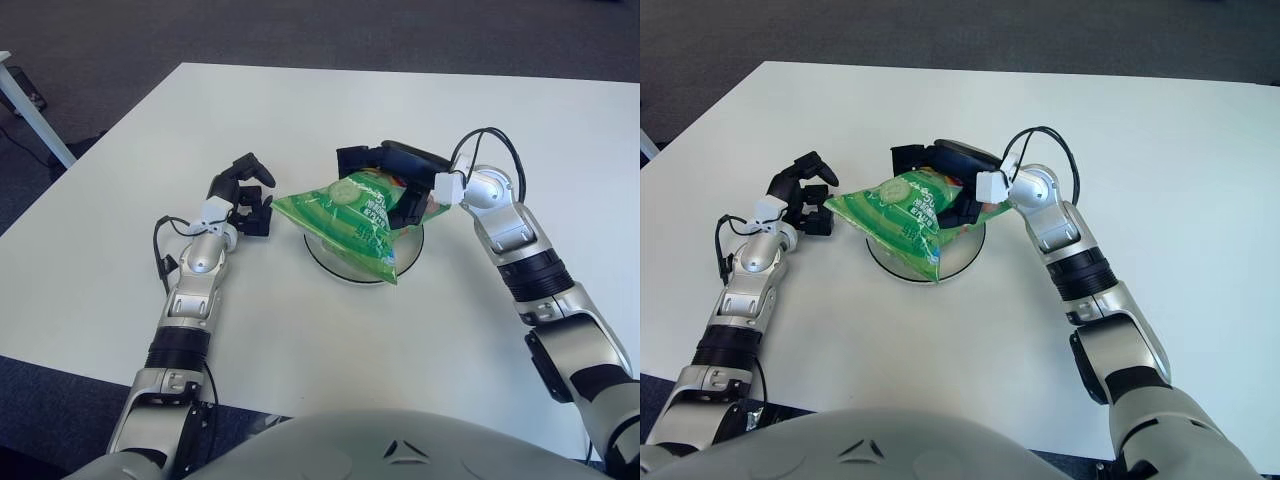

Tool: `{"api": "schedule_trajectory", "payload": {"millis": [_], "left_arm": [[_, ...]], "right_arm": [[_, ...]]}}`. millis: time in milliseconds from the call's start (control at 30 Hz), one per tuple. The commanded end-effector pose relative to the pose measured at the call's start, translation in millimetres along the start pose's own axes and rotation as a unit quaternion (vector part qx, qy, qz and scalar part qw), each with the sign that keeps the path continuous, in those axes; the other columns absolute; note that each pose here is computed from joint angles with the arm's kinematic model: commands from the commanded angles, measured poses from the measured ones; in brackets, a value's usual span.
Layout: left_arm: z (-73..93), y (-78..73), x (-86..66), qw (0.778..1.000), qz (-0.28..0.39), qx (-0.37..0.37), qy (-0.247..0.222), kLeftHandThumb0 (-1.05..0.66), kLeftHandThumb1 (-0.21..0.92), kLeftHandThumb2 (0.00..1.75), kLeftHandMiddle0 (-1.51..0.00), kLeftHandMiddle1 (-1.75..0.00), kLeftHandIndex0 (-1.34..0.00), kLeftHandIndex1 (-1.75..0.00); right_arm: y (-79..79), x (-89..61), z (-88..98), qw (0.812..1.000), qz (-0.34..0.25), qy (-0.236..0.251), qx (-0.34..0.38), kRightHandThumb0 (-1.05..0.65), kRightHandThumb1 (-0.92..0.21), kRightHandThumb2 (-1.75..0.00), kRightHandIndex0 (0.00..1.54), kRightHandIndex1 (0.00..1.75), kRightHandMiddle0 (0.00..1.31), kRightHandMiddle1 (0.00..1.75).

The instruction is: Put the snack into the plate.

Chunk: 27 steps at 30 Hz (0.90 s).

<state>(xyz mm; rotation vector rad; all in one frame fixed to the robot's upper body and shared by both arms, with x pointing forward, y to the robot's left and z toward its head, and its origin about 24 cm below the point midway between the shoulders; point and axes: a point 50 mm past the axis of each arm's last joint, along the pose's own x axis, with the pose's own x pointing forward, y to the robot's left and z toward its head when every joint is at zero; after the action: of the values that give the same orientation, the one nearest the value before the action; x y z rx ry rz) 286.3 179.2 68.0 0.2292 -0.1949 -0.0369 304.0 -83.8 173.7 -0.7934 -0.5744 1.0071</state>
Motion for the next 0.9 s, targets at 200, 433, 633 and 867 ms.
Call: {"api": "schedule_trajectory", "payload": {"millis": [200,433,633,867], "left_arm": [[-32.8,-16.1,-27.9,0.997,-0.003,-0.023,0.073,-0.53,0.2,1.46,-1.29,-1.75,-0.71,-1.75],[-32.3,-15.8,-27.8,0.998,-0.003,-0.012,0.067,-0.53,0.19,1.46,-1.29,-1.75,-0.71,-1.75],[-31.0,-15.7,-28.1,0.998,-0.007,0.01,0.054,-0.53,0.19,1.47,-1.28,-1.75,-0.72,-1.75],[-31.7,-16.0,-28.0,0.998,-0.007,0.018,0.056,-0.53,0.2,1.46,-1.28,-1.75,-0.71,-1.75]], "right_arm": [[0.3,-6.1,-3.1,0.999,0.029,-0.016,0.007,-0.58,-0.64,-0.72,0.33,1.58,0.23,1.55],[1.2,-7.0,-6.0,0.998,0.06,-0.027,0.018,-0.73,-0.62,-0.69,0.26,1.43,0.11,1.46],[1.0,-8.9,-7.8,0.991,0.127,-0.042,-0.002,-0.8,-0.66,-0.63,0.08,1.04,0.02,1.22],[-0.7,-8.9,-10.8,0.979,0.194,-0.057,0.003,-0.87,-0.76,-0.49,0.01,0.38,0.0,0.82]]}}
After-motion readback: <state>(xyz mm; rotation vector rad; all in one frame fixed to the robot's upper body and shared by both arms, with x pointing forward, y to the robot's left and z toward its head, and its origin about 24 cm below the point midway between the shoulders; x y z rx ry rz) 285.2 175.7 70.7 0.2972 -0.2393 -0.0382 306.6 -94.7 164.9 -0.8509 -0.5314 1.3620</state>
